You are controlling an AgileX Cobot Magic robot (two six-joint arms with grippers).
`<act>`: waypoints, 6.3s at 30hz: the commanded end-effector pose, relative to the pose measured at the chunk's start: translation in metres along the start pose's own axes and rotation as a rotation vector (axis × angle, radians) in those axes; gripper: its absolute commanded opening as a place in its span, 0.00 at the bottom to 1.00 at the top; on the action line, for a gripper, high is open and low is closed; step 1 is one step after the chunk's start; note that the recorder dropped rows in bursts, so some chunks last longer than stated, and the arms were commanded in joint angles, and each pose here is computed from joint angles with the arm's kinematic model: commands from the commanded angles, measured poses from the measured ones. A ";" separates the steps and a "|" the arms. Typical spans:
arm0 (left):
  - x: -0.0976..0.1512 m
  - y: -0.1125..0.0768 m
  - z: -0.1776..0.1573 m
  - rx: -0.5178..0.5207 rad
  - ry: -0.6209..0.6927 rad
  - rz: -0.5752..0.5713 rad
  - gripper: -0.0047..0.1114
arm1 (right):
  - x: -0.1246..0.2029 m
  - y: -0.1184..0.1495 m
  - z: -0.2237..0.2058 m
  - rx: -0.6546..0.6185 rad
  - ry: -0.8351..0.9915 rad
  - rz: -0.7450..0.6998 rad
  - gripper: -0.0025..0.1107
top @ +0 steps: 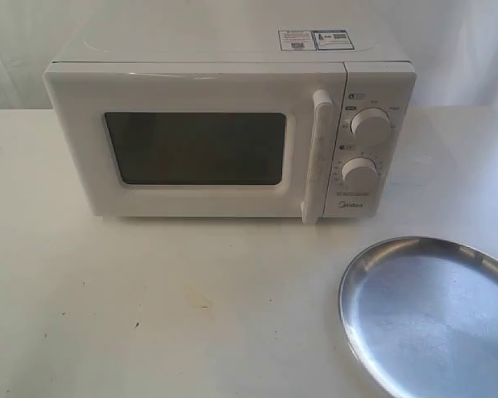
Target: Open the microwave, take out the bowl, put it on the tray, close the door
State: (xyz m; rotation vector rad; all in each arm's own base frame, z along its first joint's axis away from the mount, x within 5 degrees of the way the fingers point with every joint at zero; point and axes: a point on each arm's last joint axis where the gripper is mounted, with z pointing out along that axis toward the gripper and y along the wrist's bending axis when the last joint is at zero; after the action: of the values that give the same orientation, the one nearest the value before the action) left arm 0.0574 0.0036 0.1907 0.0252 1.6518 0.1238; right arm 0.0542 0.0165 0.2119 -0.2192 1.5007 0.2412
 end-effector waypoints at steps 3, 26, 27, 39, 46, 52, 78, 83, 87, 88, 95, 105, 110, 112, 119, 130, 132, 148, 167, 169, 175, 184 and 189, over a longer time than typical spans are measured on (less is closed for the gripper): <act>-0.002 0.000 0.000 0.000 -0.010 -0.008 0.04 | 0.001 0.000 0.000 0.008 -0.007 0.002 0.02; -0.002 0.000 0.000 0.000 -0.010 -0.008 0.04 | -0.016 0.000 -0.002 -0.011 -0.191 0.188 0.02; -0.002 0.000 0.000 0.000 -0.010 -0.008 0.04 | -0.017 0.000 -0.002 -0.013 -0.203 0.190 0.02; -0.002 0.000 0.000 0.000 -0.010 -0.008 0.04 | -0.048 0.000 -0.015 -0.148 -0.559 0.526 0.02; -0.002 0.000 0.000 0.000 -0.010 -0.008 0.04 | -0.090 0.025 -0.028 -0.396 -0.610 0.316 0.02; -0.002 0.000 0.000 0.000 -0.010 -0.008 0.04 | -0.128 0.035 0.012 -0.437 -0.440 0.140 0.02; -0.002 0.000 0.000 0.000 -0.010 -0.008 0.04 | 0.004 0.043 0.191 -0.673 0.292 -0.099 0.02; -0.002 0.000 0.000 0.000 -0.010 -0.008 0.04 | 0.022 0.039 0.205 -0.646 0.201 -0.239 0.02; -0.002 0.000 0.000 0.000 -0.010 -0.008 0.04 | 0.025 0.041 0.212 -0.659 0.100 -0.235 0.19; -0.002 0.000 0.000 0.000 -0.010 -0.008 0.04 | 0.024 0.041 0.214 -0.662 0.086 -0.231 0.24; -0.002 0.000 0.000 0.000 -0.010 -0.008 0.04 | 0.033 0.041 0.243 -0.684 0.108 -0.170 0.45; -0.002 0.000 0.000 0.000 -0.010 -0.008 0.04 | 0.038 0.045 0.264 -0.767 0.133 -0.122 0.44; -0.002 0.000 0.000 0.000 -0.010 -0.008 0.04 | 0.042 0.046 0.271 -0.800 0.170 -0.091 0.44; -0.002 0.000 0.000 0.000 -0.010 -0.008 0.04 | 0.046 0.048 0.272 -0.832 0.193 -0.091 0.44; -0.002 0.000 0.000 0.000 -0.010 -0.008 0.04 | 0.050 0.048 0.273 -0.837 0.206 -0.087 0.21; -0.002 0.000 0.000 0.000 -0.010 -0.008 0.04 | 0.048 0.058 0.260 -1.030 0.165 -0.139 0.02; -0.002 0.000 0.000 0.000 -0.010 -0.008 0.04 | 0.046 0.063 0.253 -1.136 0.147 -0.145 0.02; -0.002 0.000 0.000 0.000 -0.010 -0.008 0.04 | 0.055 0.079 0.234 -1.341 0.257 -0.193 0.02; -0.002 0.000 0.000 0.000 -0.010 -0.008 0.04 | 0.032 0.102 0.203 -1.485 0.229 -0.294 0.02; -0.002 0.000 0.000 0.000 -0.010 -0.008 0.04 | 0.031 0.102 0.203 -1.482 0.245 -0.279 0.02; -0.002 0.000 0.000 0.000 -0.010 -0.008 0.04 | 0.020 0.100 0.196 -1.488 0.295 -0.263 0.02; -0.002 0.000 0.000 0.000 -0.010 -0.008 0.04 | -0.026 0.094 0.146 -1.350 0.367 -0.223 0.02; -0.002 0.000 0.000 0.000 -0.010 -0.008 0.04 | -0.037 0.082 0.119 -1.073 0.394 -0.205 0.02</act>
State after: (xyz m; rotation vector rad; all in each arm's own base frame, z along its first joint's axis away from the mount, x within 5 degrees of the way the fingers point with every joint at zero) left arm 0.0574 0.0036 0.1907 0.0252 1.6518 0.1238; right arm 0.1481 0.1359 0.2533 -1.4311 1.5417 0.9273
